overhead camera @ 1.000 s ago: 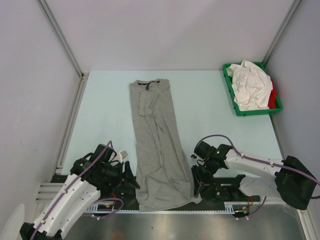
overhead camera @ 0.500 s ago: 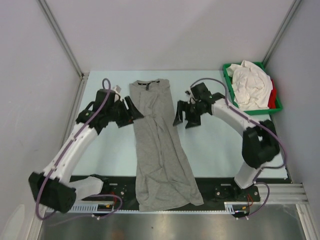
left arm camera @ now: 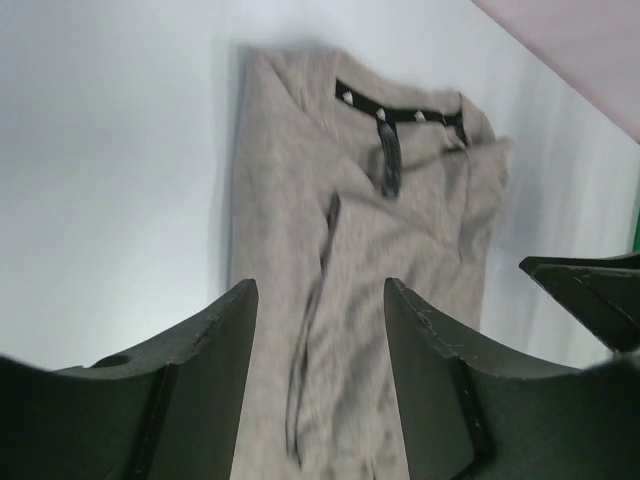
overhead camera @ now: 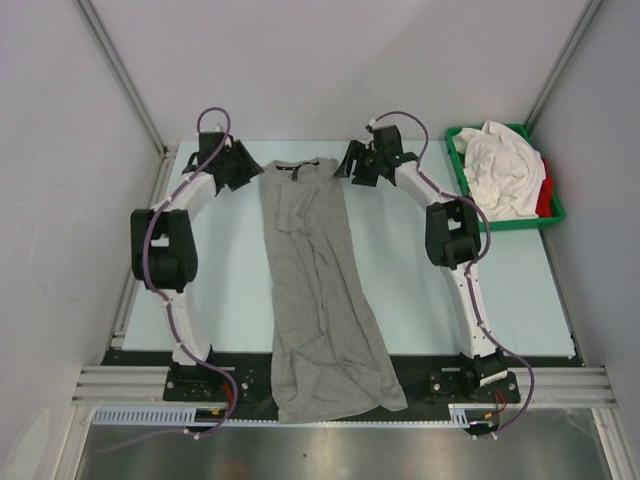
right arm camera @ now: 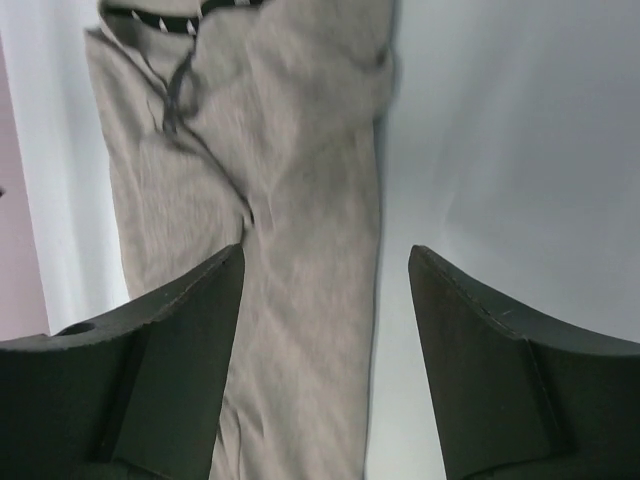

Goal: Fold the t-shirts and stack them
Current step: Fold the tshirt

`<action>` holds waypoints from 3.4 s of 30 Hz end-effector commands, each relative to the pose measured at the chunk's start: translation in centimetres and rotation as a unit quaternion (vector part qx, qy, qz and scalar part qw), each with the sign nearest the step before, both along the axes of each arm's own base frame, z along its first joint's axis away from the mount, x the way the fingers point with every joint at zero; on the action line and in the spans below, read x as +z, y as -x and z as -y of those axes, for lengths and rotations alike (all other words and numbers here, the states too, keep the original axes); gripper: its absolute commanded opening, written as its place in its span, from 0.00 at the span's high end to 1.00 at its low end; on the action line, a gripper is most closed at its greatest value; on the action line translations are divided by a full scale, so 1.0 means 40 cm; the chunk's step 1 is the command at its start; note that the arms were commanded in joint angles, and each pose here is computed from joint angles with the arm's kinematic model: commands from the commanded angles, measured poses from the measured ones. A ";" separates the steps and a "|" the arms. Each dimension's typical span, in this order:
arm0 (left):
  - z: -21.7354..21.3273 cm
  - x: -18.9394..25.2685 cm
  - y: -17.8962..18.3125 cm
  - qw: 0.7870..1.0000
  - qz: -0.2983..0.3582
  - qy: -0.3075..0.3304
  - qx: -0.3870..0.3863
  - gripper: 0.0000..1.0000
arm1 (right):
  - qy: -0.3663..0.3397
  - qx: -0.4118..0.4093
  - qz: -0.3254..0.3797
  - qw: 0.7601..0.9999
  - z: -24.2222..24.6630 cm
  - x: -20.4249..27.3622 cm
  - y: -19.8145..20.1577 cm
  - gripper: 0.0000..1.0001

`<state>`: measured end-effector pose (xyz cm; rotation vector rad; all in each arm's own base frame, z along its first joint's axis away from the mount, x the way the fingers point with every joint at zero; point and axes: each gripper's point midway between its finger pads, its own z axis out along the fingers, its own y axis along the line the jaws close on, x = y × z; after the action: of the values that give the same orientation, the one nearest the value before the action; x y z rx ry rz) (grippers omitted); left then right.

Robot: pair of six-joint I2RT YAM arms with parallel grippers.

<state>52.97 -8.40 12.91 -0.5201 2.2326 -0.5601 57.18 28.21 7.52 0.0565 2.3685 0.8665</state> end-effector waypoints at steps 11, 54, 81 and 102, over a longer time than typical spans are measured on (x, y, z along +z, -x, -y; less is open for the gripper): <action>0.014 -0.138 -0.212 0.999 0.004 0.049 0.012 0.40 | -0.067 -0.021 0.056 0.996 -0.105 -0.036 -0.141 0.41; 0.128 0.067 -0.350 0.993 0.105 0.046 0.034 0.37 | -0.003 -0.140 0.066 0.988 0.278 0.137 -0.219 0.39; 0.457 -0.042 0.916 0.939 -0.125 -0.129 -0.293 0.46 | -0.008 0.135 -0.118 0.984 0.182 0.199 0.940 0.41; 0.442 -0.216 1.047 0.888 -0.236 -0.251 -0.304 0.59 | -0.025 0.151 -0.159 0.975 0.185 0.112 1.115 0.40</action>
<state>11.00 -25.48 4.24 0.3998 2.8783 -0.1208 12.71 20.31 11.37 -0.1592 2.7337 1.0790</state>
